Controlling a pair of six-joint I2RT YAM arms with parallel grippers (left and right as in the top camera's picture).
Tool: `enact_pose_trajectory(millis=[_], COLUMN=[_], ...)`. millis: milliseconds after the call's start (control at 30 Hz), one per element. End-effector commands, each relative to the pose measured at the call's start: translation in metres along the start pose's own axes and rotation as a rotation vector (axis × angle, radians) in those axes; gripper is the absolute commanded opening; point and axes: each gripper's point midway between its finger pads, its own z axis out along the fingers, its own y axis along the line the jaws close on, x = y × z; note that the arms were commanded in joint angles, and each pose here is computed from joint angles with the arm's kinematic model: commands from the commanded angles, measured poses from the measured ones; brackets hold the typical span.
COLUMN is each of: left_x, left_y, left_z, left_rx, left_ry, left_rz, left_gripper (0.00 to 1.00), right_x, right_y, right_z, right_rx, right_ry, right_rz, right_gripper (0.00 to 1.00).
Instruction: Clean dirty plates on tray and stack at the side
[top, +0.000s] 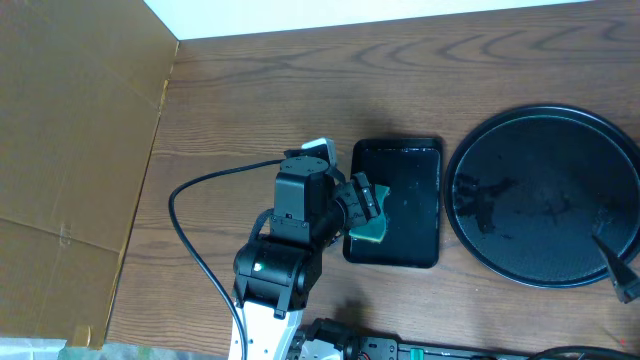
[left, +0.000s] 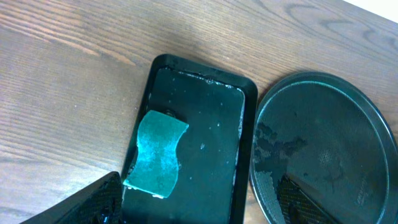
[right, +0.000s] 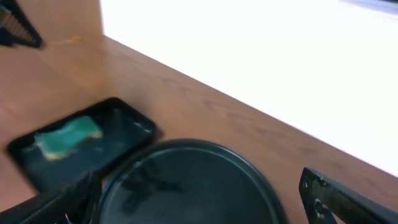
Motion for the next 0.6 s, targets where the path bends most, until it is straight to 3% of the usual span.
enact_pose_trajectory(millis=[0,133,367,567], left_x=[-0.007,-0.007,-0.007,-0.007], left_y=[-0.001,-0.001,-0.001,-0.001], left_z=[-0.004,-0.004,-0.004,-0.004], left_rx=[0.001,0.001,0.001,0.001], left_ry=[-0.019,-0.019,-0.019,-0.019], left_rz=[-0.001,-0.001,-0.001,-0.001], left_gripper=[0.80,0.80,0.80,0.80], right_x=[0.039,0.068,0.112,0.124], right_y=[-0.017,-0.029,-0.049,-0.055], right_z=[0.004,0.009,0.018,0.030], right_rx=[0.126,0.207,0.333,0.348], right_ry=[0.038,0.018,-0.051,-0.123], right_rz=[-0.020,-0.005,0.183,0.174], right_gripper=[0.99,0.99,0.99,0.99])
